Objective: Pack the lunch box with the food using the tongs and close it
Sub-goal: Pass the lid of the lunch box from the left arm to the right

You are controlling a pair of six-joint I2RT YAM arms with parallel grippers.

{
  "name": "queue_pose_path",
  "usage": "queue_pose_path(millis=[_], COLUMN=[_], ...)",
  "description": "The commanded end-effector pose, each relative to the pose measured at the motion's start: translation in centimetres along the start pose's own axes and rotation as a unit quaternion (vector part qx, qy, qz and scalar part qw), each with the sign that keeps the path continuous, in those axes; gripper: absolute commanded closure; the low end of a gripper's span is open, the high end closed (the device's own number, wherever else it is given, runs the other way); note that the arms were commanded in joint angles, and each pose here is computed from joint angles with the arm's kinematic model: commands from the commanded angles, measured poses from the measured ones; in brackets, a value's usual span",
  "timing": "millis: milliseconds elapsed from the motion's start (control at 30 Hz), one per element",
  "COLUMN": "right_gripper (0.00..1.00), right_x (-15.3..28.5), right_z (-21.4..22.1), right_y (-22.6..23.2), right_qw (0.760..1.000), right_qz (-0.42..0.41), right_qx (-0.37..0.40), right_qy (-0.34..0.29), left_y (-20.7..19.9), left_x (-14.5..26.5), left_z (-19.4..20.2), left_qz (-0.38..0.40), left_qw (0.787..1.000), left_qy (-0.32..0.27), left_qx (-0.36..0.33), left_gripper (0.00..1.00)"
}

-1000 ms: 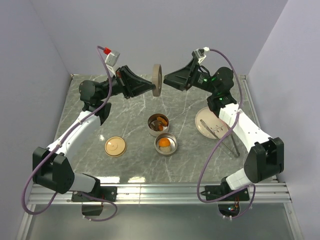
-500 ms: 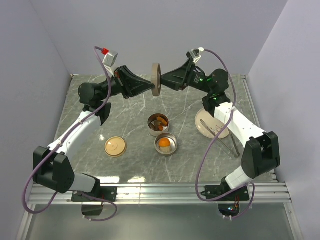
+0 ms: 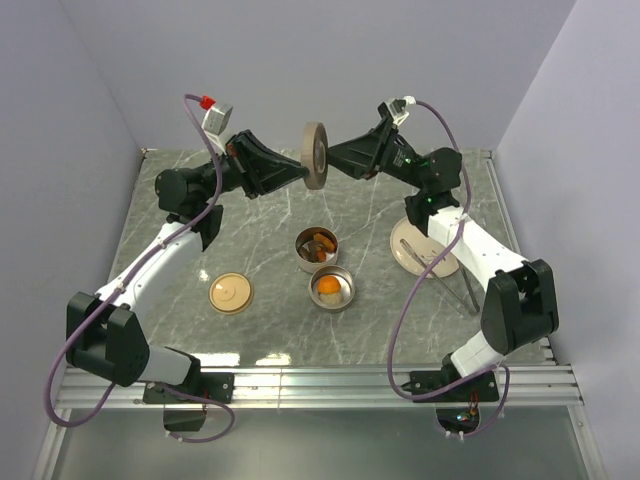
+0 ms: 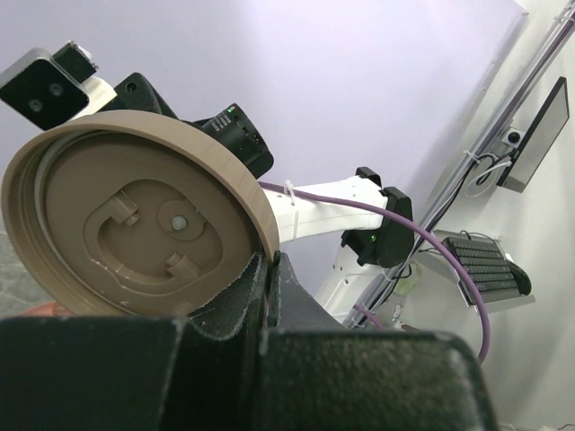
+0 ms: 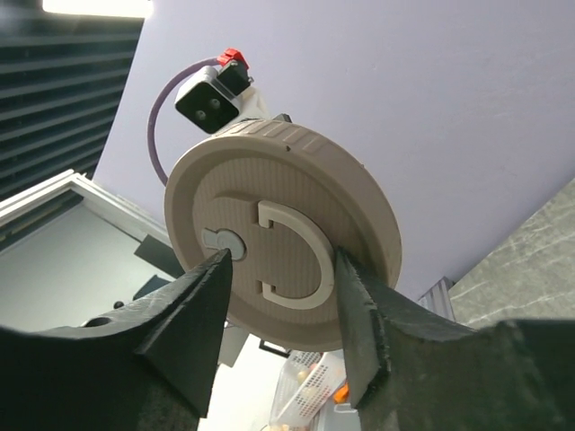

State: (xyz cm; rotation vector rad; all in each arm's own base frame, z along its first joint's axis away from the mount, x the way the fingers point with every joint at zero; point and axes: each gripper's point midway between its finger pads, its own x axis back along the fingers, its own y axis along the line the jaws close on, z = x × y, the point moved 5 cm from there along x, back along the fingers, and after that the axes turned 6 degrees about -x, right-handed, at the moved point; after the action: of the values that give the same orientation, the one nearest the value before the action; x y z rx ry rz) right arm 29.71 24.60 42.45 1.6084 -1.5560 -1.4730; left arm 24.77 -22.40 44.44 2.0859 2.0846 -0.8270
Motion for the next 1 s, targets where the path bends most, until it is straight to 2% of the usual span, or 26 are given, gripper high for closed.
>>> queue_pose_path(millis=[0, 167, 533, 700, 967], right_gripper=[0.46, 0.54, 0.64, 0.74, 0.85], right_x=[0.2, 0.9, 0.9, 0.9, 1.1], right_z=[1.5, 1.9, 2.0, 2.1, 2.4], right_y=[4.1, 4.4, 5.1, 5.1, 5.2], right_qw=[0.996, 0.995, 0.994, 0.994, 0.994], right_qz=[-0.066, -0.073, -0.088, -0.092, -0.092], right_qx=[0.059, 0.066, 0.057, 0.054, 0.053], right_qy=[0.023, 0.024, 0.025, 0.026, 0.032], left_y=[1.4, 2.7, 4.9, 5.6, 7.3], left_x=[0.5, 1.2, 2.1, 2.5, 3.1], left_z=[-0.2, 0.2, 1.4, 1.8, 1.4], left_qz=[-0.026, -0.053, -0.091, -0.113, -0.163], left_qw=[1.0, 0.998, 0.994, 0.99, 0.984], left_qy=[0.002, 0.009, 0.041, 0.059, 0.05], left_qx=[-0.008, -0.013, -0.047, -0.065, -0.047], left_gripper=[1.0, 1.0, 1.0, 1.0, 1.0])
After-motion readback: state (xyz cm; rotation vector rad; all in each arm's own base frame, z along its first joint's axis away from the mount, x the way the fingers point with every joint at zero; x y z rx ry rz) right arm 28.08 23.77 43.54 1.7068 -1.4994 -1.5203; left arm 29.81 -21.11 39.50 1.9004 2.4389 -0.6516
